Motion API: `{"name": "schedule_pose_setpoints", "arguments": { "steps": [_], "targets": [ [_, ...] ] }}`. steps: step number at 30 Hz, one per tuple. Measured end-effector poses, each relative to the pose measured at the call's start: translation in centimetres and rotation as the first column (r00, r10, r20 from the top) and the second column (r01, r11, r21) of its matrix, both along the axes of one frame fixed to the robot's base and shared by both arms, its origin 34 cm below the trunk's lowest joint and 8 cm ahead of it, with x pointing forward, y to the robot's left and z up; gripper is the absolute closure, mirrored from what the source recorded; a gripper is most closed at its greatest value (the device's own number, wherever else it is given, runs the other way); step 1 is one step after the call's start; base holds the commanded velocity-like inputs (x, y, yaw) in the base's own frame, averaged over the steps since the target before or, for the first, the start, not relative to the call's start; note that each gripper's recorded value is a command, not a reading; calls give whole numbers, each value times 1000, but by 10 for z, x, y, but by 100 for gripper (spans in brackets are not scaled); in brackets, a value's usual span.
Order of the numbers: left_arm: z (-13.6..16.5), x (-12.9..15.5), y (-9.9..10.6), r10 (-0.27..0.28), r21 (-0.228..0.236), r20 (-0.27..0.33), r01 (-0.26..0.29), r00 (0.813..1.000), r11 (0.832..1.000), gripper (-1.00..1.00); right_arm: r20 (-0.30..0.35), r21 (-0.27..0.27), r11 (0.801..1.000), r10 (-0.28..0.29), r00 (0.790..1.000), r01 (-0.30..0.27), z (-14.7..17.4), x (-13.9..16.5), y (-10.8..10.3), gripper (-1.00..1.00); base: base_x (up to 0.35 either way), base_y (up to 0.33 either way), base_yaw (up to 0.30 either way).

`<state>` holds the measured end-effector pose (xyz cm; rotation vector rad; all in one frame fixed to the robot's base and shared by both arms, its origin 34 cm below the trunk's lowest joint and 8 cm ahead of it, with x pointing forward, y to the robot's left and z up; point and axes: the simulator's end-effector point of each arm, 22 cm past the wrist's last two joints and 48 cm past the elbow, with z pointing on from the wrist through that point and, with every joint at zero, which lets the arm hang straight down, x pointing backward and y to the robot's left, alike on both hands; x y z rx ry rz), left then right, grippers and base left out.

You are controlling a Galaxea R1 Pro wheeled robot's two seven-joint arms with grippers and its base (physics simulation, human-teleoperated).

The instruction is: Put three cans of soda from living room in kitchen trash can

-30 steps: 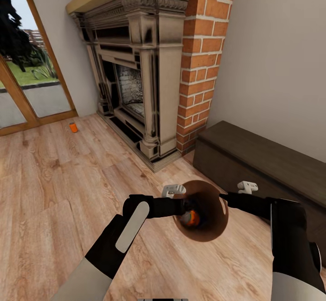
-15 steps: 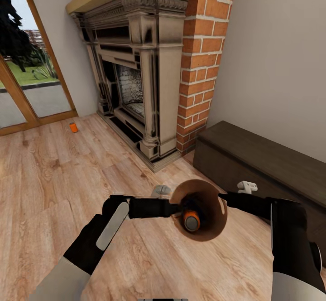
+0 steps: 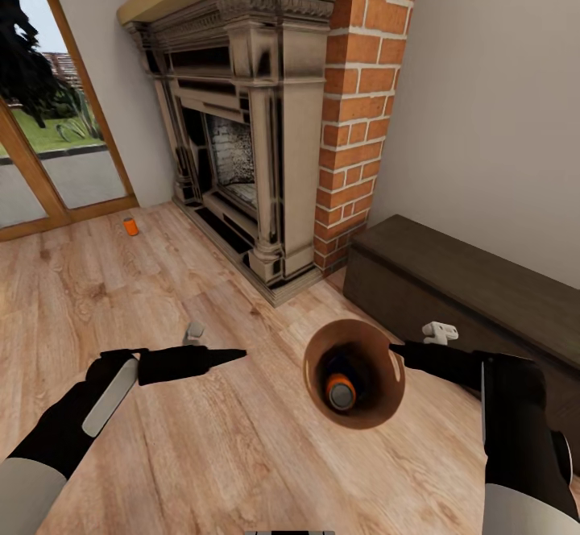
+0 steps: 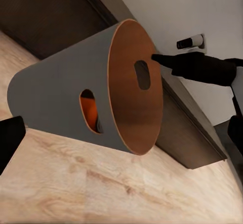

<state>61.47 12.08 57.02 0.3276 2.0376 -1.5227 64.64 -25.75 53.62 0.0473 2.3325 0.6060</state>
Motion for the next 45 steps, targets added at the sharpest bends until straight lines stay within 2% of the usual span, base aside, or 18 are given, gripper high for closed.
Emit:
{"name": "schedule_pose_setpoints", "arguments": {
  "steps": [8,12,40,45],
  "targets": [
    [-7,4,5,18,42,7,-19,1000,999,-100,3,-4,1000,-2,1000,2,1,0,-3,100,0,0,0],
    [-12,19,10,77,82,69,-82,995,993,-100,3,-2,1000,-2,1000,2,1,0,-2,100,0,0,35],
    [-13,23,10,91,85,81,-98,993,992,-100,3,2,1000,-4,1000,4,1,0,-2,100,0,0,247],
    [-31,26,19,123,119,50,-128,991,985,-100,2,1,1000,-8,1000,8,1,0,-3,100,0,0,257]
  ]
}}
